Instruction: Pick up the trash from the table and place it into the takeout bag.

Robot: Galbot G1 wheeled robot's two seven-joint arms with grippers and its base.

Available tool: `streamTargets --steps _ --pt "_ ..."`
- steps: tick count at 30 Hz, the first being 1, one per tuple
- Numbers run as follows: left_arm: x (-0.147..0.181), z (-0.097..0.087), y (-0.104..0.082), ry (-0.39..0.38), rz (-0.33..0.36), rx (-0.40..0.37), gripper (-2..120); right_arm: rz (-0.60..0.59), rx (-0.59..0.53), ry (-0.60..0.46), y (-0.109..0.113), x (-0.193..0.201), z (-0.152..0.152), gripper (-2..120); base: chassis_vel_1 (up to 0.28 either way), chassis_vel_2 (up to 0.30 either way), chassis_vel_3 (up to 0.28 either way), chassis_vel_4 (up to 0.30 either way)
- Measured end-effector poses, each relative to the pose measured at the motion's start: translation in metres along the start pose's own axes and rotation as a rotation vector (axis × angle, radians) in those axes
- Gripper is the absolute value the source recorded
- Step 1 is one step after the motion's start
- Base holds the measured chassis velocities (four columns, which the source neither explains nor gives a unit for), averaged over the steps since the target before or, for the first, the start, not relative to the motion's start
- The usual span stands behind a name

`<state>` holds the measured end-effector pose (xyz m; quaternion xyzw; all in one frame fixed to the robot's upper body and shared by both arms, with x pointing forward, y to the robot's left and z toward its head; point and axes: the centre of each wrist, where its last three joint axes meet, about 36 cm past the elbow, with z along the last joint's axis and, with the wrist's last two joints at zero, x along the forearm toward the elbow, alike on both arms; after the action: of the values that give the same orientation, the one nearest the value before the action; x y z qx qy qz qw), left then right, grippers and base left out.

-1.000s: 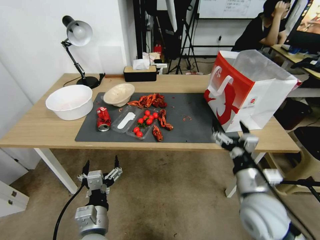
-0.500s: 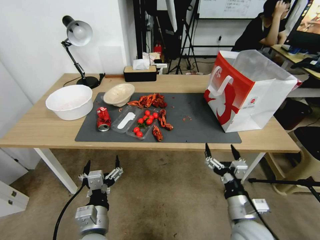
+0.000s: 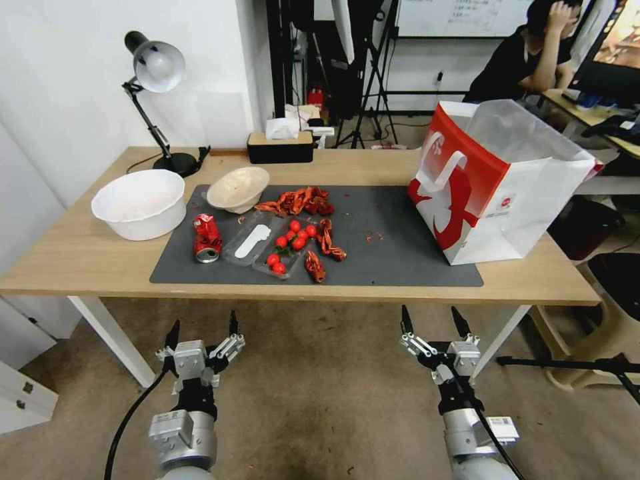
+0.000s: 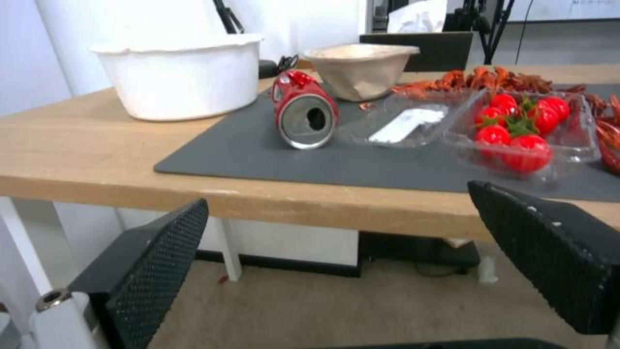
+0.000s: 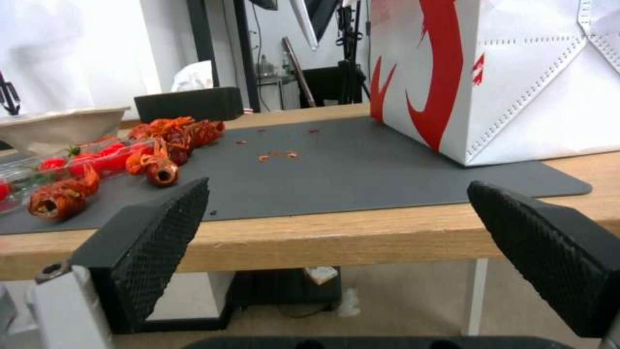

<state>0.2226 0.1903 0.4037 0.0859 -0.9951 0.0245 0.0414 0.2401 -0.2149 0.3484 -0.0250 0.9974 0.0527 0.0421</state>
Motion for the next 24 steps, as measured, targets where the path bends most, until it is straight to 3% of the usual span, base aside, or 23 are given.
streamTargets --steps 13,24 --pt "-0.042 -0.019 0.019 -0.086 0.041 -0.001 100 0.001 -0.004 -0.002 0.003 0.000 -0.004 100 0.000 0.000 0.000 0.000" --pt "-0.124 -0.059 0.052 -0.156 0.116 -0.021 100 0.016 0.007 0.003 0.000 0.005 -0.006 100 0.000 0.000 0.000 0.000"
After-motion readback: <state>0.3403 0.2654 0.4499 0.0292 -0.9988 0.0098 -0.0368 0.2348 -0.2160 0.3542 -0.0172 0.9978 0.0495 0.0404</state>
